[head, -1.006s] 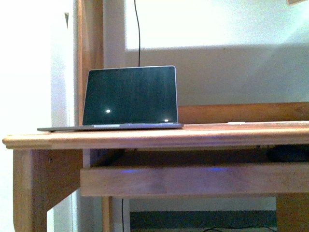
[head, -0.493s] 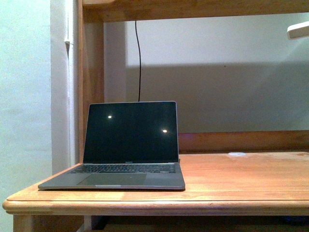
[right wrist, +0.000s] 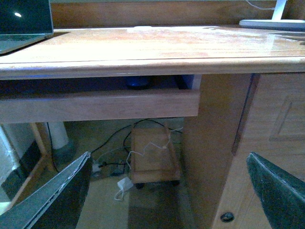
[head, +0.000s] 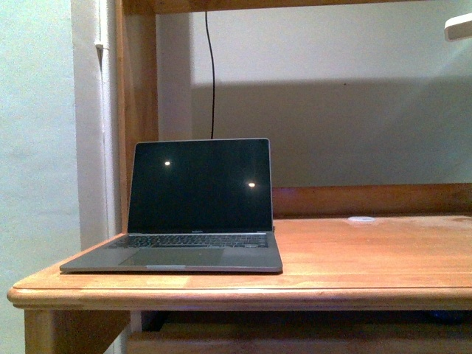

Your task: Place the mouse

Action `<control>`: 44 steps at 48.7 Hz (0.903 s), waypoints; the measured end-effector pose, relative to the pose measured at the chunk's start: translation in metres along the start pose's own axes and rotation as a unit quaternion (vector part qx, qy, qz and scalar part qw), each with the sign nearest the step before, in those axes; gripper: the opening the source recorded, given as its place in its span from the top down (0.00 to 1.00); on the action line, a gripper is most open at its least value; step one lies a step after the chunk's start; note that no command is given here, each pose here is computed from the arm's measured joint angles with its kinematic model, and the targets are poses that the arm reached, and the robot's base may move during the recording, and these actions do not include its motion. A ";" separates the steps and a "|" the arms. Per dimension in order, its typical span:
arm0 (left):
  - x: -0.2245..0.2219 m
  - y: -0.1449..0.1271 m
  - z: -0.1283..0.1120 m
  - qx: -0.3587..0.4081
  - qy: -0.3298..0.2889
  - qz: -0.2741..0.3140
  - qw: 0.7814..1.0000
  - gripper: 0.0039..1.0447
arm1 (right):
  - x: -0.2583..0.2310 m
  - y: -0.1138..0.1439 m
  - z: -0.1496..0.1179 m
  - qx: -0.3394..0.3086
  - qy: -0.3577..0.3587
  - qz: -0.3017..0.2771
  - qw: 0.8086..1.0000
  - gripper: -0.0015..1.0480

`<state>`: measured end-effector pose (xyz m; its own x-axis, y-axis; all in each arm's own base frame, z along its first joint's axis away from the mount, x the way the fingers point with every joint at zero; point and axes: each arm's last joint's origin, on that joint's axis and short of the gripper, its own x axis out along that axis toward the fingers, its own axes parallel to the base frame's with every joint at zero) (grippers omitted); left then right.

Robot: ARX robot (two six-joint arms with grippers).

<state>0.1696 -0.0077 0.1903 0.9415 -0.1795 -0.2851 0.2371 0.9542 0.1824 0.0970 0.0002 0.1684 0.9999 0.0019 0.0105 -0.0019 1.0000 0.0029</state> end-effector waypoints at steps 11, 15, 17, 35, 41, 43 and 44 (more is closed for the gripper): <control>0.080 0.000 0.012 0.334 0.006 -0.052 0.941 0.07 | 0.000 0.000 0.000 0.000 0.000 0.000 1.000 0.07; 0.097 -0.002 0.009 0.394 -0.001 -0.062 0.917 0.07 | 0.000 0.000 0.000 0.000 0.000 0.000 1.000 0.07; 0.109 -0.005 0.007 0.436 -0.011 -0.072 0.897 0.07 | 0.000 0.000 0.000 0.000 0.000 0.000 1.000 0.07; 0.181 -0.016 0.006 0.579 -0.096 -0.094 0.804 0.07 | 0.000 0.000 0.000 0.000 0.000 0.000 1.000 0.07; 0.198 -0.019 0.006 0.588 -0.108 -0.099 0.795 0.07 | 0.000 0.000 0.000 0.000 0.000 0.000 1.000 0.07; 0.203 -0.020 0.006 0.589 -0.109 -0.101 0.795 0.07 | 0.000 0.000 0.000 0.000 0.000 0.000 1.000 0.07; 0.204 -0.020 0.005 0.589 -0.109 -0.101 0.795 0.07 | 0.000 0.000 0.000 0.000 0.000 0.000 1.000 0.07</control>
<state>0.3585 -0.0646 0.1334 0.8439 -0.4609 -0.2744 0.3280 0.0385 0.9439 0.0970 0.0002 0.1684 0.9999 0.0023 0.0105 -0.0023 1.0000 0.0029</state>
